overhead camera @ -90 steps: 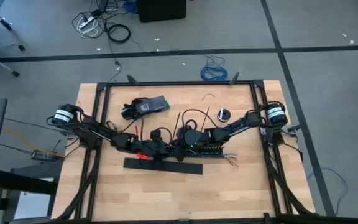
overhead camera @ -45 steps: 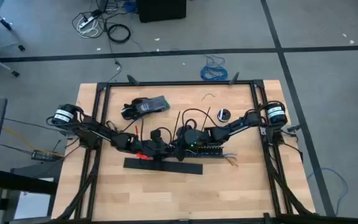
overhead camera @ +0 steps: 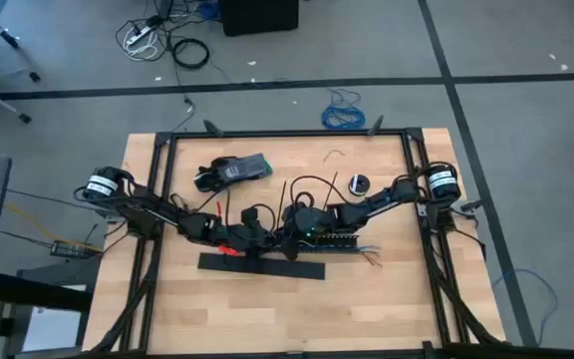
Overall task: Ziptie cables
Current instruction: Put the zip tied cables into the black cable duct
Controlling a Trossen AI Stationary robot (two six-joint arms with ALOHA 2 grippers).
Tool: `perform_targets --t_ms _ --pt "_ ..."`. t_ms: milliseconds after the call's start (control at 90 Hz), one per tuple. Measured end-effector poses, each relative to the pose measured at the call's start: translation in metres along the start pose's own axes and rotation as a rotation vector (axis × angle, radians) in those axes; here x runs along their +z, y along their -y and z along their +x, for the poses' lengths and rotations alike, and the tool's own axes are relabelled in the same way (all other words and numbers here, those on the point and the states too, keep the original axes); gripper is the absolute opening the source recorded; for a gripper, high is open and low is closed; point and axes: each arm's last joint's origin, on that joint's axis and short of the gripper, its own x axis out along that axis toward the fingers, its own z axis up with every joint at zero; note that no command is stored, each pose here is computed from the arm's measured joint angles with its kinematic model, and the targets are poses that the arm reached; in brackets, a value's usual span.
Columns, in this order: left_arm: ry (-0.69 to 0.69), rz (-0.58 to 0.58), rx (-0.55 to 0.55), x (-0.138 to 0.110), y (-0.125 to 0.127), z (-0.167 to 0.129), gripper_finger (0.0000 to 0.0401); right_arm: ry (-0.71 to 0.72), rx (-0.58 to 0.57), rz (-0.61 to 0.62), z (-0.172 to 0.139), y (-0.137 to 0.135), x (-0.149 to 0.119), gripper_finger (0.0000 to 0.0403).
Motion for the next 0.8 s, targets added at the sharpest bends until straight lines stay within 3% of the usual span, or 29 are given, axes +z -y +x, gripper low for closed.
perform_targets --t_ms 800 --pt "-0.001 0.007 -0.001 -0.0001 0.0 0.0001 0.0204 -0.004 0.049 -0.096 0.0014 0.0075 0.0055 0.0"
